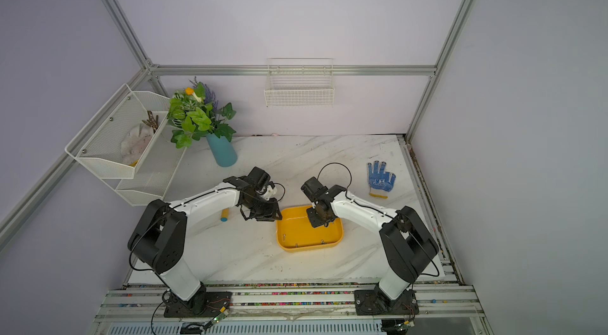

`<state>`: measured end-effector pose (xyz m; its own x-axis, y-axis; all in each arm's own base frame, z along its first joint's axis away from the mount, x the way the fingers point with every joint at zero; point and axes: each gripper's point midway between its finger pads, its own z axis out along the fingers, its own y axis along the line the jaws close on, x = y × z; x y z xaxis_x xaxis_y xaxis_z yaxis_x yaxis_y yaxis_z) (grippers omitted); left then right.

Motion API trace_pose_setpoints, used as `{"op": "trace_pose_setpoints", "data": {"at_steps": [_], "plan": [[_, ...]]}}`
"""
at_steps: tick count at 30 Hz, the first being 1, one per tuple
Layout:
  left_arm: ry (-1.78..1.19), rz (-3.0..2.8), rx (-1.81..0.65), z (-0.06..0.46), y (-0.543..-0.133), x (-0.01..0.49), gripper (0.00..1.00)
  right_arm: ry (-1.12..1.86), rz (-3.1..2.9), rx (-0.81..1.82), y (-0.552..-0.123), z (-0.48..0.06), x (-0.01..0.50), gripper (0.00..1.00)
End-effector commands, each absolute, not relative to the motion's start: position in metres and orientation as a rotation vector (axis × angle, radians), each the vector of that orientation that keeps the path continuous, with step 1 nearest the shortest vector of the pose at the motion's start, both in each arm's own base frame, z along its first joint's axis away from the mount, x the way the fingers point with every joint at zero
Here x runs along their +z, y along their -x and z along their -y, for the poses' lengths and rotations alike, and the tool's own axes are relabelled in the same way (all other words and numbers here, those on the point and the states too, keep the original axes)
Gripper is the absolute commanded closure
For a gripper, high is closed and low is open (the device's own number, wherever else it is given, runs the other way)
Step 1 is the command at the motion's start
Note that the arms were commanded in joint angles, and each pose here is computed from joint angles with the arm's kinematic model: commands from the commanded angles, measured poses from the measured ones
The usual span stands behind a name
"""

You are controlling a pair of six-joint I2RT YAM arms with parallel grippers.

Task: Take out the screws from the storage box
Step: Pick up the screw from the storage box, then place the screw at the center of the board.

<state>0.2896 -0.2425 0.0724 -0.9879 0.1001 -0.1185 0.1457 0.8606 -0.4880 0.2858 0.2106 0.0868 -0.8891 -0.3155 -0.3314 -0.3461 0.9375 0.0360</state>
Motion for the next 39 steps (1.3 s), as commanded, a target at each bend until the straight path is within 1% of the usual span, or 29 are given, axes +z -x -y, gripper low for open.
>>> {"op": "trace_pose_setpoints", "data": {"at_steps": [1, 4, 9, 13, 15, 25, 28, 31, 39], "plan": [[-0.194, -2.881, -0.750, 0.244, -0.314, 0.102, 0.61, 0.410, -2.720, 0.171, -0.295, -0.206, 0.123, 1.00], [-0.189, -2.856, -0.761, 0.244, -0.322, 0.111, 0.61, 0.341, -2.666, 0.165, -0.310, -0.190, 0.148, 1.00], [-0.199, -2.850, -0.763, 0.246, -0.326, 0.116, 0.61, 0.223, -2.654, 0.123, -0.336, -0.148, 0.157, 1.00], [-0.199, -2.851, -0.756, 0.244, -0.325, 0.116, 0.60, 0.186, -2.668, 0.028, -0.350, -0.118, 0.144, 1.00], [-0.195, -2.850, -0.756, 0.243, -0.324, 0.116, 0.60, 0.162, -2.713, -0.004, -0.355, -0.108, 0.120, 0.99], [-0.193, -2.840, -0.761, 0.242, -0.325, 0.119, 0.60, 0.136, -2.818, -0.016, -0.361, -0.106, 0.057, 0.99], [-0.194, -2.828, -0.758, 0.242, -0.327, 0.122, 0.60, 0.134, -2.819, -0.018, -0.362, -0.106, 0.050, 0.98], [-0.191, -2.809, -0.762, 0.243, -0.329, 0.127, 0.59, 0.138, -2.842, -0.018, -0.358, -0.106, 0.042, 0.93], [-0.200, -2.818, -0.760, 0.242, -0.327, 0.126, 0.59, 0.140, -2.876, -0.012, -0.350, -0.106, 0.025, 0.91]]}}
